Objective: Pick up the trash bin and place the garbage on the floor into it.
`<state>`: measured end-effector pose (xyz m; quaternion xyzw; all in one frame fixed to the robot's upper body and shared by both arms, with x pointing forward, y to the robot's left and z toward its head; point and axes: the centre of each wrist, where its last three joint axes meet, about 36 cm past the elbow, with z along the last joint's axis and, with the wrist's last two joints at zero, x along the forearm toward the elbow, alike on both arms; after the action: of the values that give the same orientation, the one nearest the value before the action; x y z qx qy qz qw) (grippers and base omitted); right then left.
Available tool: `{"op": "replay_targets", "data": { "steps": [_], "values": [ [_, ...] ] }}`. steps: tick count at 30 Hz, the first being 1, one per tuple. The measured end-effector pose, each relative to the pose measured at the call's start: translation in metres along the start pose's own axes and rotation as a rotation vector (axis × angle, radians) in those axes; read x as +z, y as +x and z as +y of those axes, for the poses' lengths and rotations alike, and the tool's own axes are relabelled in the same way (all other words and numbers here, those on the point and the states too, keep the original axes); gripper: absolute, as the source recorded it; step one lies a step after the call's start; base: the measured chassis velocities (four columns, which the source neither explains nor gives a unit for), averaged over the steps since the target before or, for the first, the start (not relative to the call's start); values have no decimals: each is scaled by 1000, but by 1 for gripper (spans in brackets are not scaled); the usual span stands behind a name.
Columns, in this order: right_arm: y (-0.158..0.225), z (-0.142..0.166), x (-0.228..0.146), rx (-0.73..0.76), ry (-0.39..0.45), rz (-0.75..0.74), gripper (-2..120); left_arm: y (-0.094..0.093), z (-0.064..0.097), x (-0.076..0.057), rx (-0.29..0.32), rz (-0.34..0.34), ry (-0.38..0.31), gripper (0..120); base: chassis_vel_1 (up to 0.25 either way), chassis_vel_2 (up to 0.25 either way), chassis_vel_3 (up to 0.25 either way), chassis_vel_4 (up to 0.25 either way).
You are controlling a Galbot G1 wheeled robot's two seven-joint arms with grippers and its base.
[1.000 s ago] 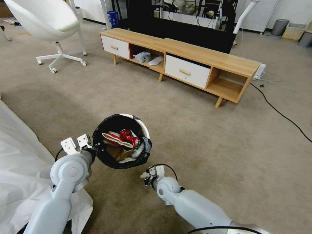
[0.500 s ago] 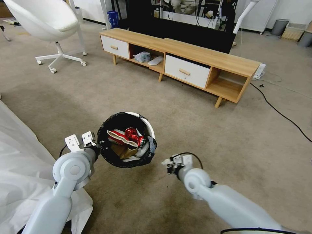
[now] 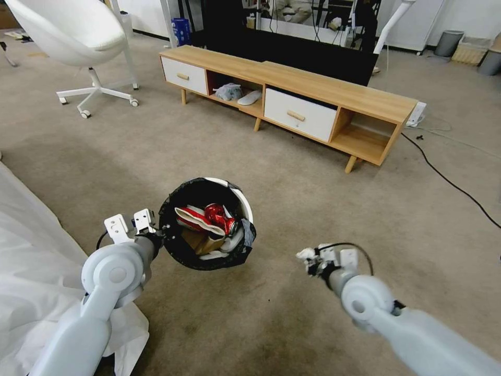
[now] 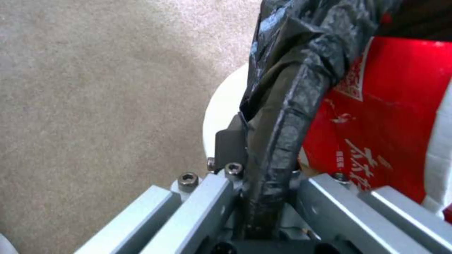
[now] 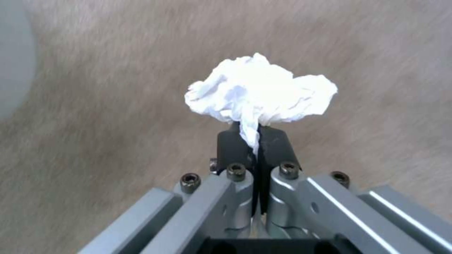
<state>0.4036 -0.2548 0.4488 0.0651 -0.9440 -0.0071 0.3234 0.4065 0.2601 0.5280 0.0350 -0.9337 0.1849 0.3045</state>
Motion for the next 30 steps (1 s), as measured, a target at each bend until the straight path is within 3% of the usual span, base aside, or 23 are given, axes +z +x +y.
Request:
{"op": "replay_targets", "data": {
  "steps": [7, 17, 19, 20, 22, 23, 24, 25, 27, 28, 30],
  "values": [
    [28, -13, -30, 2, 20, -90, 0, 0, -4, 2, 10, 35, 4, 0, 0, 0, 0, 0],
    [88, -48, -50, 27, 149, -250, 0, -29, -40, 21, 19, 195, 18, 0, 0, 0, 0, 0],
    [103, -53, -56, 15, 210, -300, 0, -41, -60, 31, 20, 245, 14, 0, 0, 0, 0, 0],
    [103, -53, -56, 15, 210, -300, 0, -41, -60, 31, 20, 245, 14, 0, 0, 0, 0, 0],
    [122, -57, -66, -16, 276, -361, 0, -57, -91, 37, 54, 298, 30, 0, 0, 0, 0, 0],
    [122, -57, -66, -16, 276, -361, 0, -57, -91, 37, 54, 298, 30, 0, 0, 0, 0, 0],
    [130, -60, -71, -32, 316, -381, 0, -63, -107, 36, 72, 317, 43, 0, 0, 0, 0, 0],
    [130, -60, -71, -32, 316, -381, 0, -63, -107, 36, 72, 317, 43, 0, 0, 0, 0, 0],
    [146, -60, -78, -91, 407, -414, 0, -73, -135, 34, 112, 346, 64, 0, 0, 0, 0, 0],
    [146, -60, -78, -91, 407, -414, 0, -73, -135, 34, 112, 346, 64, 0, 0, 0, 0, 0],
    [155, -56, -77, -134, 449, -409, 0, -77, -154, 33, 135, 363, 75, 0, 0, 0, 0, 0]
  ]
}}
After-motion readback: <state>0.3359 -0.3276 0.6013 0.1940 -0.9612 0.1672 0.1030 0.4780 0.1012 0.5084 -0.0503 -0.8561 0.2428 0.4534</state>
